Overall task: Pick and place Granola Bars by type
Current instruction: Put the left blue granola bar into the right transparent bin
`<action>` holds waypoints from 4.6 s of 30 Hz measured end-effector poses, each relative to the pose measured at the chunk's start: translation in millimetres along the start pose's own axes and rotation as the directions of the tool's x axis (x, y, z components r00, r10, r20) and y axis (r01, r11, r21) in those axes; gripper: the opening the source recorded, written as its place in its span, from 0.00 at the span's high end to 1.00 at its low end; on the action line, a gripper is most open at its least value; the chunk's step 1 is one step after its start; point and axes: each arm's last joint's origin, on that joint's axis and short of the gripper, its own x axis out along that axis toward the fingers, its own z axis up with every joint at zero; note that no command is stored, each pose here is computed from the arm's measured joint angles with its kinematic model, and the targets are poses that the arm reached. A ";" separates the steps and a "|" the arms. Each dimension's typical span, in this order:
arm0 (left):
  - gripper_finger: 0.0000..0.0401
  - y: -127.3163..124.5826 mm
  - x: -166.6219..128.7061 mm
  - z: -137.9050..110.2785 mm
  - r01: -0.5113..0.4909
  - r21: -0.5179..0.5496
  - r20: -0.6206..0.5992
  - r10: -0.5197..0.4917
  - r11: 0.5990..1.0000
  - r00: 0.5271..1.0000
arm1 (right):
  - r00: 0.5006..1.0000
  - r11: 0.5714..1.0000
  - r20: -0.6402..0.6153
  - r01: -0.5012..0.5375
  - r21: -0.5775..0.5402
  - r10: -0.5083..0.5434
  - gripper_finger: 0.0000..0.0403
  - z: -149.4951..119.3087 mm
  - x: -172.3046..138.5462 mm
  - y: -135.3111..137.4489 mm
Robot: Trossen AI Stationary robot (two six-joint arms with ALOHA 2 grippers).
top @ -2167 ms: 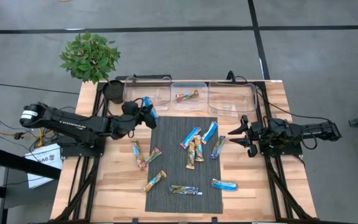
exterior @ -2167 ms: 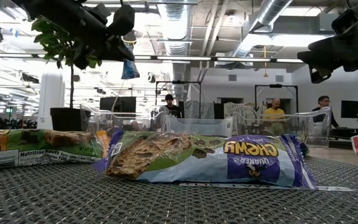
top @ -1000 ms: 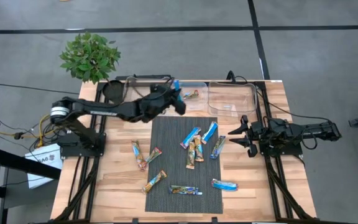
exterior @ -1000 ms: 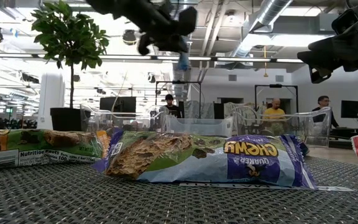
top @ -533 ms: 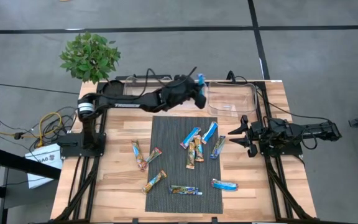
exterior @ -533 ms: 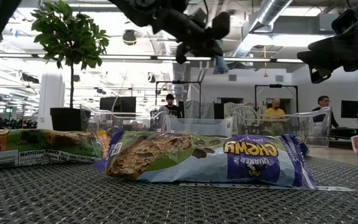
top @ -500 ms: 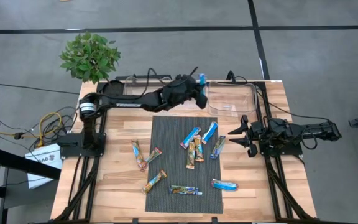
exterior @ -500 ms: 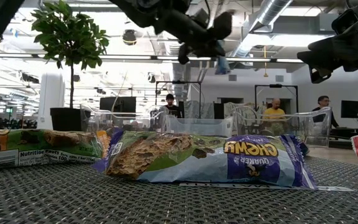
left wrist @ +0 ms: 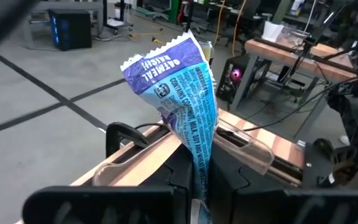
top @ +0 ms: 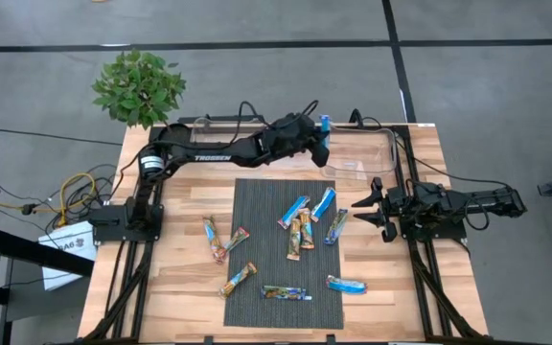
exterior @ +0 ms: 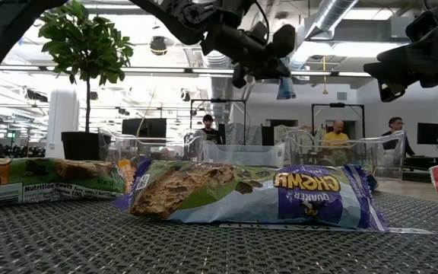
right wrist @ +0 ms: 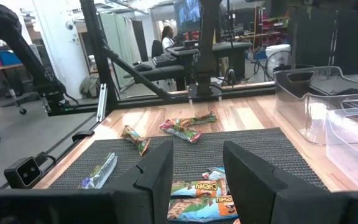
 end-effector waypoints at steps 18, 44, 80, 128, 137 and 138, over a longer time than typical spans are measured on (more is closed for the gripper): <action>0.96 -3.5 -0.6 -1.5 0.106 0.009 -0.036 -0.106 0.994 0.994 | 1.000 1.000 0.000 0.000 0.000 0.000 0.67 0.0 0.0 0.0; 0.96 -6.1 -1.4 -0.7 0.137 0.025 -0.034 -0.136 0.990 0.990 | 0.994 0.942 0.088 0.038 0.332 -0.071 0.67 7.9 -0.4 -2.8; 0.96 -34.9 -9.0 3.9 0.276 0.106 0.049 -0.282 0.955 0.958 | 0.823 0.814 -0.003 0.562 0.148 -0.568 0.44 51.5 30.8 -44.8; 0.66 -26.1 -6.9 0.3 0.079 0.251 0.035 -0.091 0.965 0.995 | 0.770 0.769 -0.110 0.637 0.060 -0.629 0.88 76.1 68.3 -78.0; 0.38 -10.8 -3.0 4.9 0.046 0.235 0.051 -0.060 0.971 0.997 | 0.711 0.709 -0.189 0.699 0.092 -0.677 0.89 68.9 60.5 -89.1; 0.35 -9.7 -2.7 5.3 0.044 0.234 0.053 -0.058 0.971 0.997 | 0.703 0.701 -0.194 0.707 0.091 -0.684 0.89 68.3 59.3 -90.7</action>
